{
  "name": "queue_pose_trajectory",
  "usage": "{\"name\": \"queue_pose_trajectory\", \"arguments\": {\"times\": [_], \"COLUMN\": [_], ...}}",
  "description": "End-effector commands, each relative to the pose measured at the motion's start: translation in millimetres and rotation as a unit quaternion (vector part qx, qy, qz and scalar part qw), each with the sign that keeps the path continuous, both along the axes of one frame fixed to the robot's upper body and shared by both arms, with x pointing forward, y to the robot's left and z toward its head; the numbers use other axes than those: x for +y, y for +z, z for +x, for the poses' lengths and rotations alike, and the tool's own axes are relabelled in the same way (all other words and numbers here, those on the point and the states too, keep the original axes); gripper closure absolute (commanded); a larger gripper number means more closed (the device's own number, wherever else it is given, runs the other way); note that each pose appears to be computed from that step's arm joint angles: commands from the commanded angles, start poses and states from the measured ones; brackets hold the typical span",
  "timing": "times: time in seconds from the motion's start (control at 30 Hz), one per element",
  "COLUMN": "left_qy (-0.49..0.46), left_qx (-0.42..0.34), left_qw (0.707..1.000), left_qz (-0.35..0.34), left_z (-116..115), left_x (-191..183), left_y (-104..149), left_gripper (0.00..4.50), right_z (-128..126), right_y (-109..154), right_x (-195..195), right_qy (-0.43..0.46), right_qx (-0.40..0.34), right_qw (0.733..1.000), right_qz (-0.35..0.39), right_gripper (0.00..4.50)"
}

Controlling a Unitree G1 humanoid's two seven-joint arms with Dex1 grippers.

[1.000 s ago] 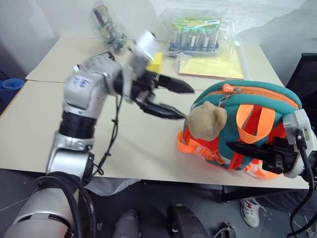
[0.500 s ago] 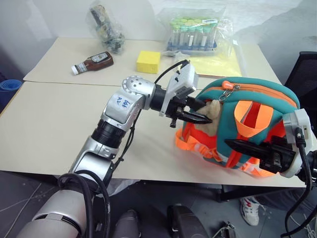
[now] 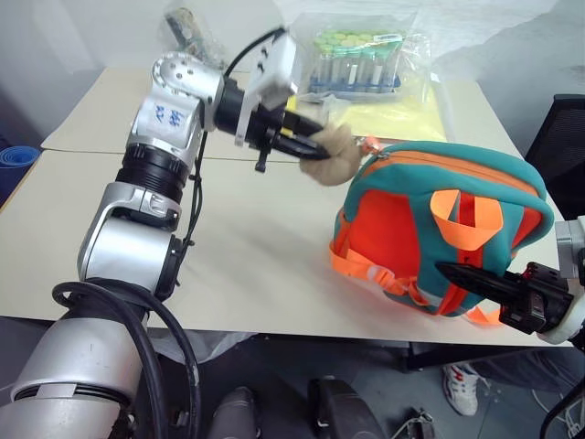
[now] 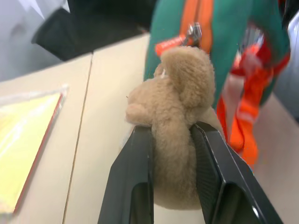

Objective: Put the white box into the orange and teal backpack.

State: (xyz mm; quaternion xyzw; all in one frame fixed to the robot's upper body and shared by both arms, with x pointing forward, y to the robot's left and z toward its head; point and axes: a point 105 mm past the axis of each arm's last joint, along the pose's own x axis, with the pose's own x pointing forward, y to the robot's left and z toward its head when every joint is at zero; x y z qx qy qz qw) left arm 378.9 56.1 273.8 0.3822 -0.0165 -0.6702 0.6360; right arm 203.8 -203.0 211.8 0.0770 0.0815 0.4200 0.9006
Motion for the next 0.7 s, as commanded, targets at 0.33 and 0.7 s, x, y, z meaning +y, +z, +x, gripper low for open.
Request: {"name": "queue_pose_trajectory", "arguments": {"times": [0.33, 0.7], "left_qy": [-0.001, 0.005], "left_qx": [-0.071, 0.054], "left_qw": [0.994, 0.998], "left_qz": [0.088, -0.004], "left_z": [12.5, -1.3], "left_x": [-9.7, -17.8], "left_y": [-77.7, -82.2], "left_gripper": [3.69, 2.48], "right_z": [5.2, 16.1], "right_y": [4.6, 13.4], "right_x": [-10.9, -23.9], "right_qy": [-0.018, -0.034], "right_qx": [-0.017, -0.049], "right_qw": [1.0, 0.995], "right_qz": [0.006, -0.086], "right_gripper": [4.5, 3.61]}}
